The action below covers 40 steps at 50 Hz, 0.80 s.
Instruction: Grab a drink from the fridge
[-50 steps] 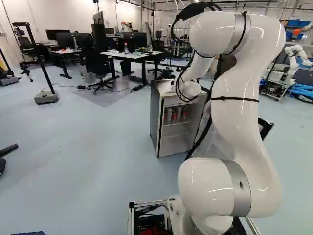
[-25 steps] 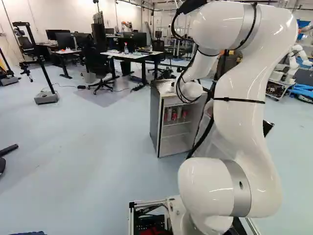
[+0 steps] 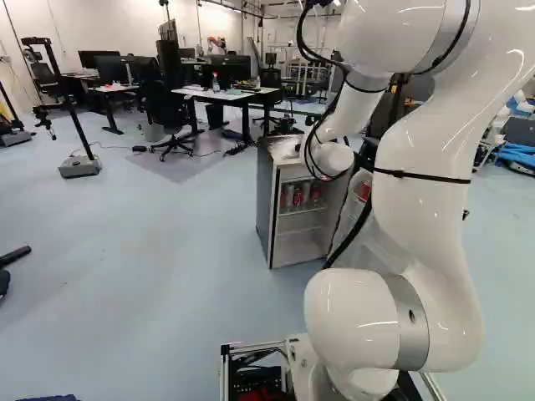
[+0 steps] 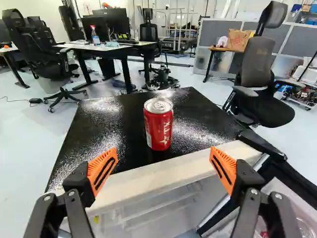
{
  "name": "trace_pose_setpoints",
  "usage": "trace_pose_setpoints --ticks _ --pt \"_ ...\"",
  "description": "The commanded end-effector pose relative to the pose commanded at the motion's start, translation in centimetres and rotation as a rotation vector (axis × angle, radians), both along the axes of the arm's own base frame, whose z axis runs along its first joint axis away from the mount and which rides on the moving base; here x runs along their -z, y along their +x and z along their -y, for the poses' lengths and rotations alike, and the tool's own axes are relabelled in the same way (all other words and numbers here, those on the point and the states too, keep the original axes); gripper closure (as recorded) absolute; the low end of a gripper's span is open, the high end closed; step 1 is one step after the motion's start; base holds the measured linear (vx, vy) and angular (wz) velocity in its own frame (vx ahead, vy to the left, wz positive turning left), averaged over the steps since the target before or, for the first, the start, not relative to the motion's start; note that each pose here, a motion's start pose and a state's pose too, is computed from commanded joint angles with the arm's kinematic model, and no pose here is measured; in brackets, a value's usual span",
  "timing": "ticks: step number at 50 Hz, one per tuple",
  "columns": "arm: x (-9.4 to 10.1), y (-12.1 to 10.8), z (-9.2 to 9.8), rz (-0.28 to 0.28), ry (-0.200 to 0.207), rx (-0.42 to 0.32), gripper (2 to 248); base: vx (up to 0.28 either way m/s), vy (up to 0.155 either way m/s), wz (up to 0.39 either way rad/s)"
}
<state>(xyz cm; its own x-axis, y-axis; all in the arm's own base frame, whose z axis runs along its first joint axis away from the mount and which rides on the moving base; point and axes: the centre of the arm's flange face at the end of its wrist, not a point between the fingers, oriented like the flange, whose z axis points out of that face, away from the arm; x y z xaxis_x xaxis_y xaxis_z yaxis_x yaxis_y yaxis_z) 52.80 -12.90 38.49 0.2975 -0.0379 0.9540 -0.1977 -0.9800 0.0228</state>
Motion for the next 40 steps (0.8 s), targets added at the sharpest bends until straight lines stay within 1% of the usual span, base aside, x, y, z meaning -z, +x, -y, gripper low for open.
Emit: trace_pose_setpoints --ticks 18,31,40 --pt "-0.2 -2.6 1.8 -0.009 0.002 0.046 3 0.000 0.000 0.000" --pt "-1.3 -4.0 3.5 -0.001 0.000 0.086 3 0.000 0.000 0.000" --pt "-1.9 -4.6 4.8 -0.026 0.005 0.114 3 0.000 0.000 0.000"
